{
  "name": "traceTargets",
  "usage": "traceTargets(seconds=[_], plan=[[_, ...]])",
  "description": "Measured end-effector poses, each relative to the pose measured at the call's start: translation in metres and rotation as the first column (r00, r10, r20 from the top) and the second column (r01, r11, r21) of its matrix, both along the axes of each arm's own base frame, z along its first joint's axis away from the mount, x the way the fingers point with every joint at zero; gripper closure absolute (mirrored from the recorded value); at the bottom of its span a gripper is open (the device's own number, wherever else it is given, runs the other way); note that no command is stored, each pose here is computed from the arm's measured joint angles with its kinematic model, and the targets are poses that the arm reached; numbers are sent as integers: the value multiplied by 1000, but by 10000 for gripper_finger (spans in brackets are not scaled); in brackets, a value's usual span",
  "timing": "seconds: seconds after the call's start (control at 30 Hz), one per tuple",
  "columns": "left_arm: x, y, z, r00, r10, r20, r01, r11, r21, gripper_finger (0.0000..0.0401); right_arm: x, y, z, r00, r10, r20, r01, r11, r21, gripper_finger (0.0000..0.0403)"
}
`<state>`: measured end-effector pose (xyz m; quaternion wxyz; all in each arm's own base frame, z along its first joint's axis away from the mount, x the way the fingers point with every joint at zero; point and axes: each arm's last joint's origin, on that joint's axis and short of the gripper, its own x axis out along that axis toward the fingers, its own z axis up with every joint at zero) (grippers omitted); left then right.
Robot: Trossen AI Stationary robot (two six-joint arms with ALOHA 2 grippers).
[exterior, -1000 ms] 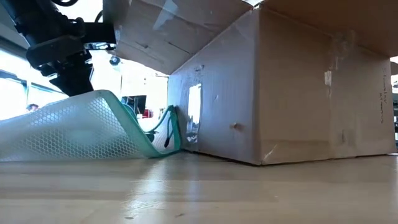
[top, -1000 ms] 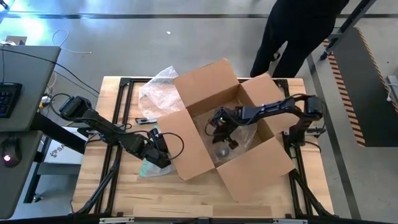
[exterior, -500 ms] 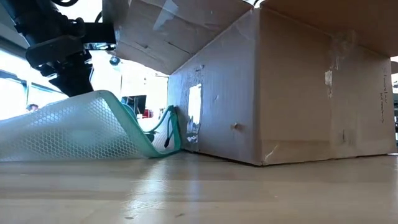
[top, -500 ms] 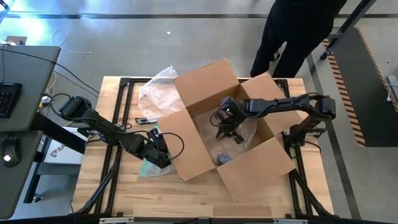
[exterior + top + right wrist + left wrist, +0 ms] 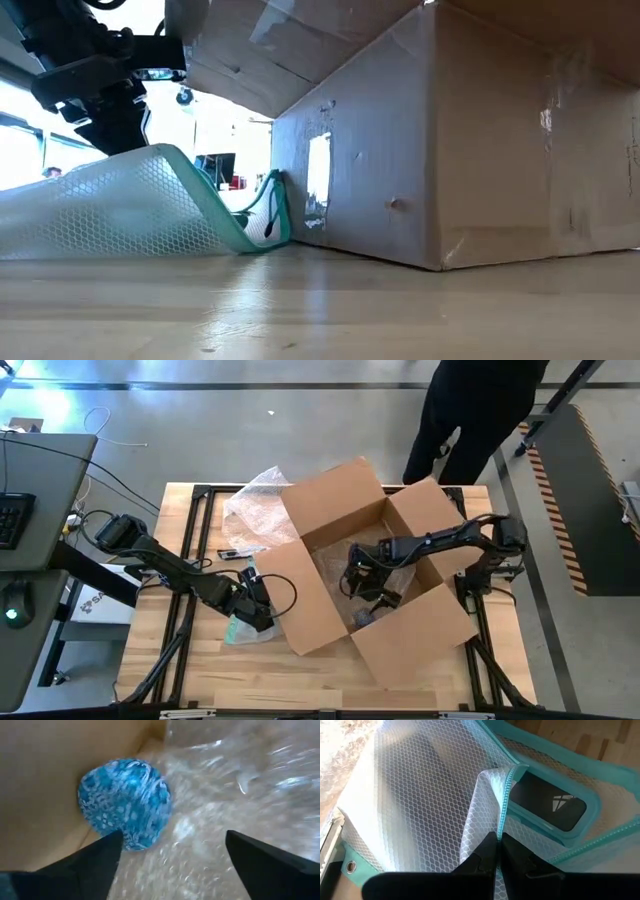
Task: Unpack boxes
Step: Put the blue scented candle into the white zip bag
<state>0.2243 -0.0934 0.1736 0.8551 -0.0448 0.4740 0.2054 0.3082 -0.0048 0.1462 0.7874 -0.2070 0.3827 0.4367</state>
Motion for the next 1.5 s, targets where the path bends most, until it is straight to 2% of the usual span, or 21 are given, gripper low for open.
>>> traceTargets(seconds=[0.13, 0.37, 0.67, 0.77, 0.9, 1.03, 1.17, 1.3, 1.4, 1.5], plan=[[0, 0, 0, 1000, -15, -6, 15, 1000, 8, 401, -6, 8, -12, 992, 93, 86, -95, 995, 23, 45], [0, 0, 0, 1000, -25, -9, 25, 1000, 14, 401, -15, 28, -30, 954, 176, 241, -188, 982, 26, 84], [0, 0, 0, 999, -32, -13, 32, 999, 17, 401, -12, 49, -43, 965, 150, 213, -186, 970, 157, 149], [0, 0, 0, 999, -31, -15, 31, 999, 13, 401, -9, 51, -40, 979, 84, 188, -127, 965, 229, 175], [0, 0, 0, 999, -31, -15, 31, 999, 13, 401, -4, 50, -35, 994, -27, 109, -13, 935, 355, 198], [-1, 0, 0, 999, -37, -25, 37, 999, -5, 401, -2, 37, -33, 983, -183, -8, 172, 908, 382, 203], [-1, 0, -1, 999, -37, -27, 36, 999, -8, 401, -2, 16, -26, 914, -397, -83, 402, 857, 321, 204], [-1, 0, -1, 999, -37, -27, 37, 999, -8, 401, -11, -5, -10, 815, -577, -43, 576, 802, 159, 204], [-1, 0, -1, 999, -37, -27, 37, 999, -8, 401, -19, -16, 6, 778, -629, 8, 629, 777, -16, 204], [-1, 0, -1, 999, -37, -27, 36, 999, -8, 401, -25, -26, 26, 779, -626, 15, 624, 774, -103, 204]])
